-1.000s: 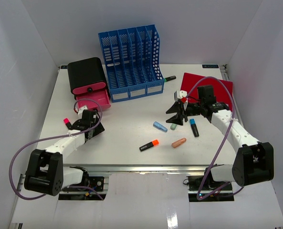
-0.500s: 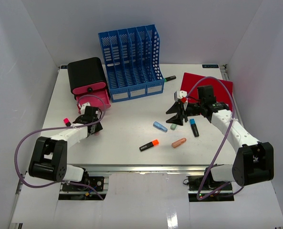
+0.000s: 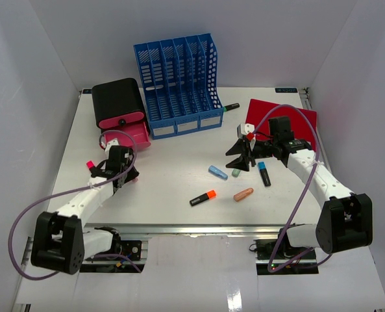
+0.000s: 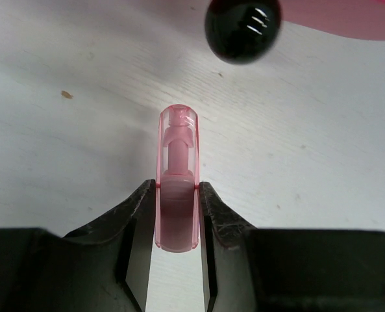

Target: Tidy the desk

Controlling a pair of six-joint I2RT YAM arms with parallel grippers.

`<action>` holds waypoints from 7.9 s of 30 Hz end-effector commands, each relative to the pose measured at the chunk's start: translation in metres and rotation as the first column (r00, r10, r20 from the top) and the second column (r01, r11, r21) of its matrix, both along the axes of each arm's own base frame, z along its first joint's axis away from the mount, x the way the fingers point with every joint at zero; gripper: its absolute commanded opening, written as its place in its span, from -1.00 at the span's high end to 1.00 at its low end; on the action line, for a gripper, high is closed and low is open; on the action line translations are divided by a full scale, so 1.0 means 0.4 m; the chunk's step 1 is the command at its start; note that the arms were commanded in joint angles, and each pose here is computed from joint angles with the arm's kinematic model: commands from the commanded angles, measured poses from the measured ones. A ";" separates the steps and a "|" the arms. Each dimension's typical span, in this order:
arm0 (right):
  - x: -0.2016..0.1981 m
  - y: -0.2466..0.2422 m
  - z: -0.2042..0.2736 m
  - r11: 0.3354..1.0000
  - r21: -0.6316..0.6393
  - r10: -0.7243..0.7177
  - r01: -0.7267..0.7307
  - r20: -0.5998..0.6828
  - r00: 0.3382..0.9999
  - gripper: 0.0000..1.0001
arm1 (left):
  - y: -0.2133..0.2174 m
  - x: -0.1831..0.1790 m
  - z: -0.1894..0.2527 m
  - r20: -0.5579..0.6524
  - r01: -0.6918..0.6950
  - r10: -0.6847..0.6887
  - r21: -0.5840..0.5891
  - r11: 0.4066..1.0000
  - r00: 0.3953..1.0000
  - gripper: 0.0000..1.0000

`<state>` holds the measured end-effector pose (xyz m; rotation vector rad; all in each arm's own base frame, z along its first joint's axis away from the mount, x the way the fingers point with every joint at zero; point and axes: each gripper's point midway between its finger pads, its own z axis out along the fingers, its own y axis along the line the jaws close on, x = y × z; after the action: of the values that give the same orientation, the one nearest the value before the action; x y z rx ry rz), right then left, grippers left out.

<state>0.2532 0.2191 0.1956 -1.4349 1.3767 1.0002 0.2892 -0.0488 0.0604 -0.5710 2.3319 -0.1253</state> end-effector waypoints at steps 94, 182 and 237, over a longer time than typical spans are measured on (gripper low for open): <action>0.131 0.244 -0.270 0.802 -0.590 -0.090 0.096 0.040 0.995 0.81 | -0.030 -0.108 0.507 0.630 0.328 -0.158 -0.162 0.931 0.760 -0.81; 0.185 -0.404 0.141 0.750 0.116 -0.607 0.651 -0.272 0.747 -0.39 | -0.971 0.093 0.132 0.163 0.831 -0.817 -0.043 0.555 0.554 -0.46; 0.169 -0.404 0.126 0.765 0.147 -0.570 0.627 -0.300 0.765 -0.37 | -0.899 0.048 0.114 0.113 0.691 -0.698 0.100 0.716 0.707 0.69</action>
<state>0.3216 0.0576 0.2413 -0.5957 1.7104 0.8841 0.2946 -0.4239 0.0342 0.6142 2.3587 -0.2573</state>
